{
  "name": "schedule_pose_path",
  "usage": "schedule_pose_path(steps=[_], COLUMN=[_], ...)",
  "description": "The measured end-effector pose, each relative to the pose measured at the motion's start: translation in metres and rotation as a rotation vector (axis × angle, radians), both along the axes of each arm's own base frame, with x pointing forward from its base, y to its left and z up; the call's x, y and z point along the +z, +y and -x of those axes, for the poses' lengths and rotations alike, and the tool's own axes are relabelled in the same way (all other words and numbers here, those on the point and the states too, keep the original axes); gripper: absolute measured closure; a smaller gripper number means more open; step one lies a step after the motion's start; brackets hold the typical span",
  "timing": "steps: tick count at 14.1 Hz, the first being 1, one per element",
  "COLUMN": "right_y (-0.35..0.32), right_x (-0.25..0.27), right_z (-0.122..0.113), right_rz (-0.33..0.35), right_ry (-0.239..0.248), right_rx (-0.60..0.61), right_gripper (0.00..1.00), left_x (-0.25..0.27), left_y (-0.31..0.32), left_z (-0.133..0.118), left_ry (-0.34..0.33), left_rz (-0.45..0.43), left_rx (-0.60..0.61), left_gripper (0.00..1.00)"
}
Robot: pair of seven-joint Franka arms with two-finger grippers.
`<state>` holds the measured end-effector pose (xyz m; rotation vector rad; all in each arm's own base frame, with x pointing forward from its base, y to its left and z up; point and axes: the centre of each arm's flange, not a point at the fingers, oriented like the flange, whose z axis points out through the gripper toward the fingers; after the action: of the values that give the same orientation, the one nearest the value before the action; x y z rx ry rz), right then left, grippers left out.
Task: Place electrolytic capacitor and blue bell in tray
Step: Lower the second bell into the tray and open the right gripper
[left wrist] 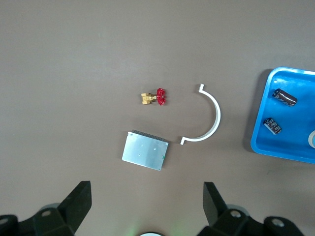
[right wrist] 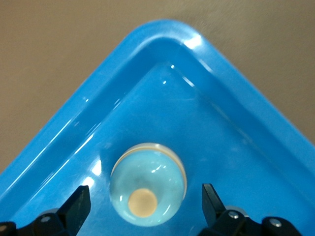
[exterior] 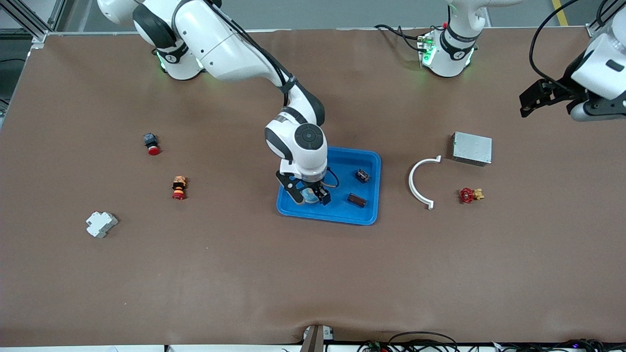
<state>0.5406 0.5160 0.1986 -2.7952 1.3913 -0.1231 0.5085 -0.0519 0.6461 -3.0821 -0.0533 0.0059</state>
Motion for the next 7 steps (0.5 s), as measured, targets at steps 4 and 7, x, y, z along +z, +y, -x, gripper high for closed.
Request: schedule_pose_path(steps=[4, 7], right_y=[-0.018, -0.067], right_x=[0.042, 0.086], right_z=[-0.021, -0.055], right_rz=[0.105, 0.14], right_ry=[0.082, 0.135], right_rx=[0.096, 0.229], right_gripper=[0.0, 0.0], left_x=[0.011, 0.005], left_y=[0.009, 0.003], left_z=[0.015, 0.012], left_ry=[-0.019, -0.012], left_rz=[0.004, 0.029], left_rx=[0.015, 0.008], left_gripper=[0.0, 0.0])
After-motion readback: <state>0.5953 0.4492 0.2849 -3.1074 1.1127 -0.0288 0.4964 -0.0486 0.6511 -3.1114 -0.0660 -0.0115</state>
